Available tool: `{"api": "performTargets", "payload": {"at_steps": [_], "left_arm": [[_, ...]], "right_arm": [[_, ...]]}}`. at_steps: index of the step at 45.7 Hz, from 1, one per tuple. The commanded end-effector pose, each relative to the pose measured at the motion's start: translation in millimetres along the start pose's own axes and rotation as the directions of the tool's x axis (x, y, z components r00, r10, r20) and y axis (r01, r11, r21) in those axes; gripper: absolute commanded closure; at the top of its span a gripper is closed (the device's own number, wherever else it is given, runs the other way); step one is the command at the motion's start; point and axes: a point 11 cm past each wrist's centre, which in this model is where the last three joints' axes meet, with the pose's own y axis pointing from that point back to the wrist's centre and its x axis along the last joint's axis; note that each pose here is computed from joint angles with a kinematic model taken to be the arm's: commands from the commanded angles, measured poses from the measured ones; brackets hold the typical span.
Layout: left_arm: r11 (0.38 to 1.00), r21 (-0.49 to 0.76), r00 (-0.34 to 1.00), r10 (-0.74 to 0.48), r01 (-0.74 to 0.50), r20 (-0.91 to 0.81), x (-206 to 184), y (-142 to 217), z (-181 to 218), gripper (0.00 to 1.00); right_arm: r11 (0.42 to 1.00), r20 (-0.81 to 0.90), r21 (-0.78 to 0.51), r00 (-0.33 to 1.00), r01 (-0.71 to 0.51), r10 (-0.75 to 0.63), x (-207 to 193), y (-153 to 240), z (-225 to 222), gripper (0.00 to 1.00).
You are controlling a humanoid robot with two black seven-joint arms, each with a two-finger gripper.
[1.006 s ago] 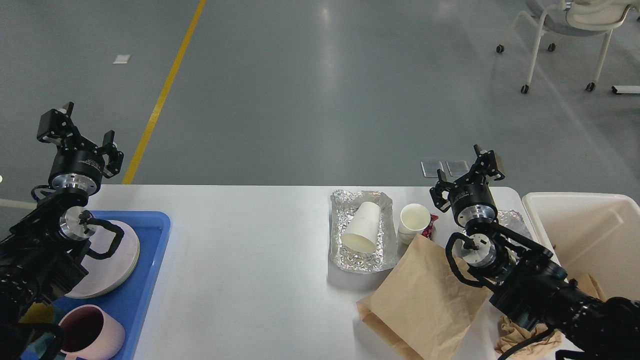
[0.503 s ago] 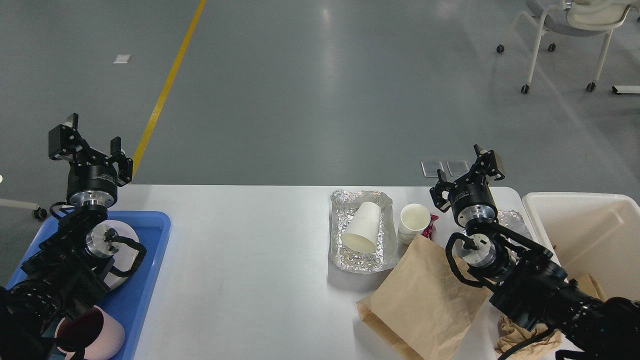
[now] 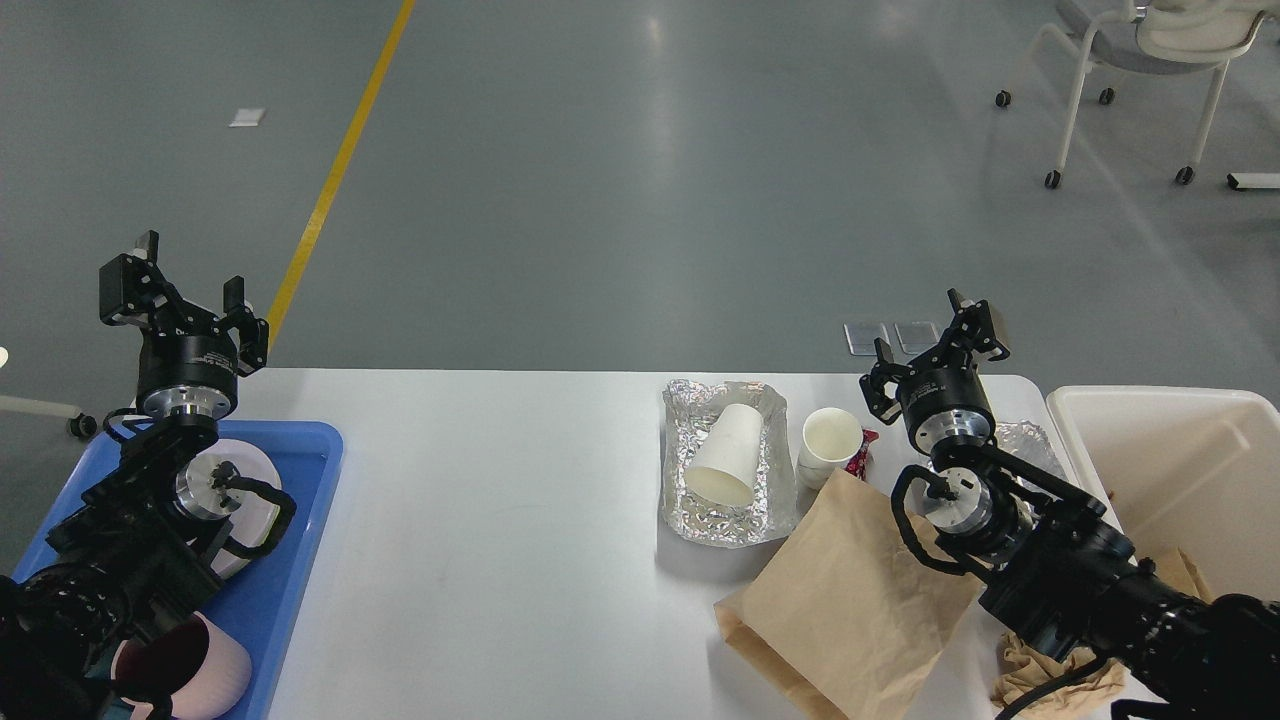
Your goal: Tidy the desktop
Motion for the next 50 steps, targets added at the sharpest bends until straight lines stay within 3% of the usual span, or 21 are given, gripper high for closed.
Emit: {"api": "performTargets", "payload": {"at_steps": [1, 50], "left_arm": [[1.000, 0.000, 1.000, 0.000, 0.000, 0.000, 0.0, 0.0, 0.0, 0.03], [1.000, 0.001, 1.000, -0.001, 0.001, 0.001, -0.1, 0.0, -0.1, 0.03]], "right_arm": [[1.000, 0.000, 0.000, 1.000, 0.000, 0.000, 0.1, 0.0, -0.1, 0.00], [1.000, 0.027, 0.011, 1.000, -0.005, 0.005, -2.4, -1.4, -2.3, 0.00]]}}
